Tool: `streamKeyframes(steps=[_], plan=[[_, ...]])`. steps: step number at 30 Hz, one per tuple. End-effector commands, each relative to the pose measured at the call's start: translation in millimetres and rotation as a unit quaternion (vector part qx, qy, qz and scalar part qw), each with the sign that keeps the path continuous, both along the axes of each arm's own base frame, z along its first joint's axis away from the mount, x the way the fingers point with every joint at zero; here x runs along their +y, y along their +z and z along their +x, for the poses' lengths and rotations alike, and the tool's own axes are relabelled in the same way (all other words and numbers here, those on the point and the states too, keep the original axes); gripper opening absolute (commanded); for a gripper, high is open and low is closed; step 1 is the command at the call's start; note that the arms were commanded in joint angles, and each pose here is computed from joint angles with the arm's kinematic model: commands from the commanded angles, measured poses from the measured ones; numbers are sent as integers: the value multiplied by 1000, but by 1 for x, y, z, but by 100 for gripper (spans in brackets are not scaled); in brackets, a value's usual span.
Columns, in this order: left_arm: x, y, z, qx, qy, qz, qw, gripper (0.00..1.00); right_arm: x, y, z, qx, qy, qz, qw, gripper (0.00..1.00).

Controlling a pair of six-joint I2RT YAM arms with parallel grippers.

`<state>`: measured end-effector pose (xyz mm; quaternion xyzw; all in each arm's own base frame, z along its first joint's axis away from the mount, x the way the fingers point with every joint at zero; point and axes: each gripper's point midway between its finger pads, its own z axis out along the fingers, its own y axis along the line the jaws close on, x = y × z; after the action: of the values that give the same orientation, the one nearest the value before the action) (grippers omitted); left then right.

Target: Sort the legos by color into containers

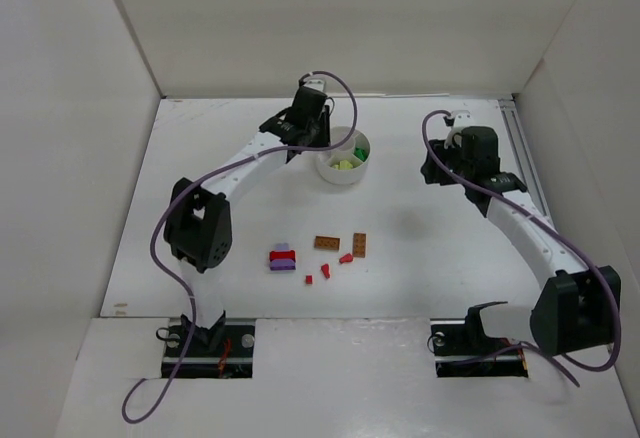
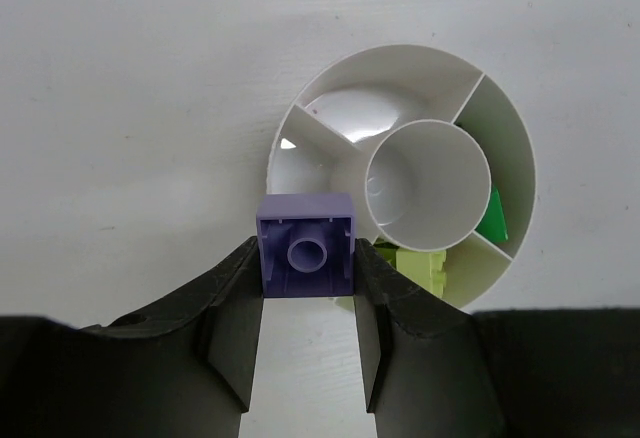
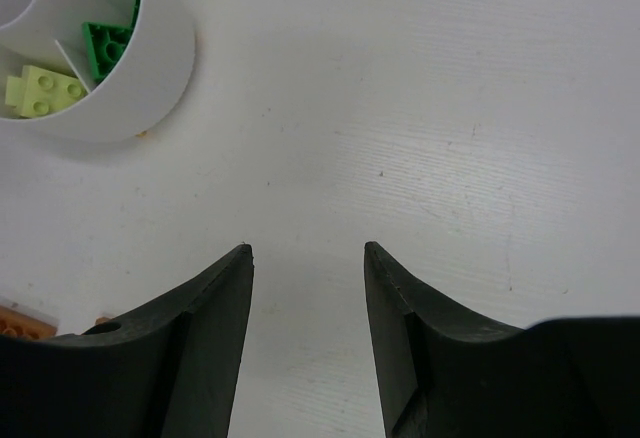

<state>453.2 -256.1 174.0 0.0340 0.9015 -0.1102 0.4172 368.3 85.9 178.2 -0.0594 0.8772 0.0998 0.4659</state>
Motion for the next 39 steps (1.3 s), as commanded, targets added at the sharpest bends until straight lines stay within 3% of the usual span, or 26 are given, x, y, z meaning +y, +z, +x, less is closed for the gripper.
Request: streamKeyframes(steps=[1, 6, 16, 24, 26, 27, 30, 31, 33, 35, 37, 39], plan=[[-7, 18, 10, -13, -23, -9, 1000, 27, -2, 24, 20, -36, -8, 11, 999, 54], [-5, 4, 15, 5, -18, 2, 1000, 27, -5, 17, 25, -26, -13, 9, 1000, 54], [-11, -13, 3, 33, -43, -7, 998, 46, -7, 8, 29, -16, -11, 14, 1000, 54], [-12, 8, 0, 13, -52, -19, 998, 49, 0, 20, 24, -28, 10, 28, 999, 54], [-3, 12, -3, 12, -41, -21, 999, 59, 5, 23, 21, -38, 32, 28, 998, 54], [0, 27, -8, 0, -41, -27, 999, 72, 7, 29, 19, -47, 43, 25, 998, 54], [15, 43, -26, -4, -12, -53, 998, 98, 37, 30, 7, -54, 103, 16, 993, 57], [30, 46, -27, -9, 19, -53, 998, 100, 43, 33, 4, -59, 109, 13, 992, 57], [45, 29, -50, 26, 69, -69, 995, 100, 71, 30, -8, -55, 145, 5, 988, 59], [73, 40, -67, 20, 130, -90, 987, 100, 93, 25, -15, -48, 175, 5, 983, 59], [100, 27, -101, 52, 205, -113, 971, 100, 127, 24, -31, -41, 211, 12, 976, 59], [130, 13, -129, 68, 275, -96, 954, 100, 162, 13, -51, -24, 246, 12, 969, 59]])
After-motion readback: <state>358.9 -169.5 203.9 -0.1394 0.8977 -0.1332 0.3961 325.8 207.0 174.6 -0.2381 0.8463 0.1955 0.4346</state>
